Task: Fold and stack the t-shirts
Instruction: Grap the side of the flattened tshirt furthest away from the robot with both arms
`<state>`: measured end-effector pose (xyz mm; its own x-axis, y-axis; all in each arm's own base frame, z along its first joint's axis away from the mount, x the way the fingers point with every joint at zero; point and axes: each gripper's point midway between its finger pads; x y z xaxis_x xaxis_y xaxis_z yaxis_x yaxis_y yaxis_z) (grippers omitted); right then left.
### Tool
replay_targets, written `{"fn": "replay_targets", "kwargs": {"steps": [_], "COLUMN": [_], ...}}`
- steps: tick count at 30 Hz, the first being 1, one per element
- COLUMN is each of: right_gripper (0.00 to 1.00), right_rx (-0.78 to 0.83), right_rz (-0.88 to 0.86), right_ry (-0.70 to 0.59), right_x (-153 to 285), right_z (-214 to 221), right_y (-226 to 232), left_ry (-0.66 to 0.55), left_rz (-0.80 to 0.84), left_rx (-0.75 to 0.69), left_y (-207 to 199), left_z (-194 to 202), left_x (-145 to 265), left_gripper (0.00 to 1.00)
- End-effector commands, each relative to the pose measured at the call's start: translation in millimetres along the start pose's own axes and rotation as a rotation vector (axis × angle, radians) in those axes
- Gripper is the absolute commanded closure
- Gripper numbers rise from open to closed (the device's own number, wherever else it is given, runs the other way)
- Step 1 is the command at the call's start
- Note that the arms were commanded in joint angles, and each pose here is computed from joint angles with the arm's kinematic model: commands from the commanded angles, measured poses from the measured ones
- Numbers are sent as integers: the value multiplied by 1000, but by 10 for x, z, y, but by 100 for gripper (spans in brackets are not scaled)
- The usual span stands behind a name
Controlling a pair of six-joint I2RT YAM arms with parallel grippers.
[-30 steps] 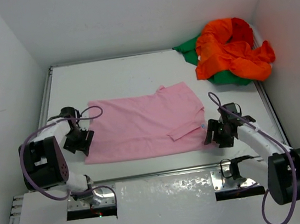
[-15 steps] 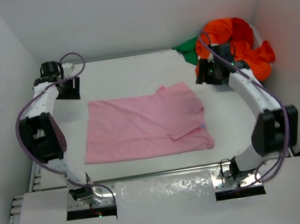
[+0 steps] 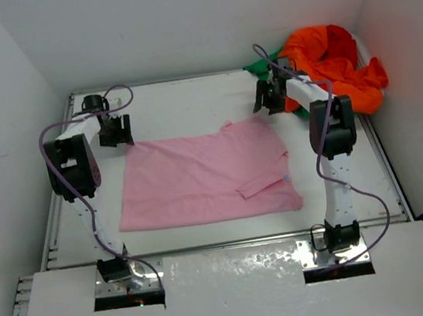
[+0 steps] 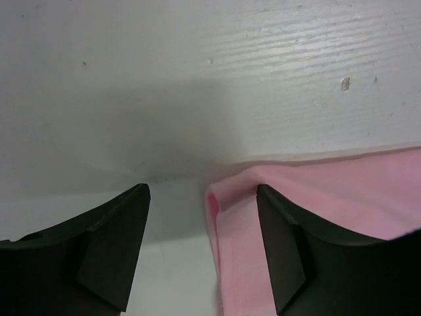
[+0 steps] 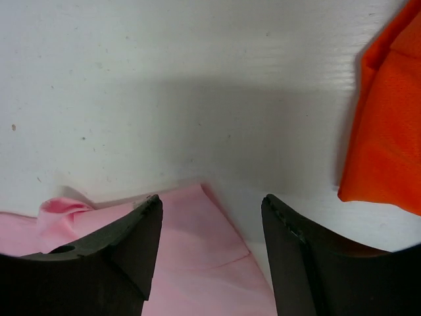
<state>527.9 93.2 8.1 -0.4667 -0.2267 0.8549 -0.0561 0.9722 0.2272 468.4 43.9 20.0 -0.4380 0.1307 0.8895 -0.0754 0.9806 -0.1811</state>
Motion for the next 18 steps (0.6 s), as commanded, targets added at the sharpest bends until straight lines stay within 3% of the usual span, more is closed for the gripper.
{"fn": "replay_targets", "kwargs": {"steps": [1, 7, 10, 11, 14, 16, 18], "right_gripper": [40, 42, 48, 56, 73, 87, 99], "right_rx": [-37, -15, -29, -28, -31, -27, -11], "right_rz": [-60, -101, -100, -92, -85, -90, -95], "right_ry": [40, 90, 98, 103, 108, 98, 74], "right_x": [-194, -292, -288, -289, -262, -204, -91], "right_z": [152, 398, 466, 487, 484, 440, 355], "right_y": [112, 353, 363, 354, 334, 348, 378], "left_ry": [-61, -20, -11, -6, 18, 18, 29], "left_rz": [39, 88, 103, 112, 133, 136, 136], "left_rx": [16, 35, 31, 27, 20, 2, -22], "left_y": [-84, -166, -197, -211, -254, -256, -256], "left_z": [-209, -60, -11, 3, 50, 42, 77], "left_x": [-91, -138, -127, -127, -101, -46, 12], "left_gripper": [36, 37, 49, 64, 85, 97, 100]}}
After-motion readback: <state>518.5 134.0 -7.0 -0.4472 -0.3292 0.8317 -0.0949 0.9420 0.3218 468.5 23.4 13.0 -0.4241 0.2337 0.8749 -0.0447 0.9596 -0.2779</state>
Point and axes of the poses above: each gripper's point midway between its finger pads, its own x axis back along the fingers, its own y axis along the line the jaws close on, z = x × y, and after that the axes turned 8 degrees about x, right-handed
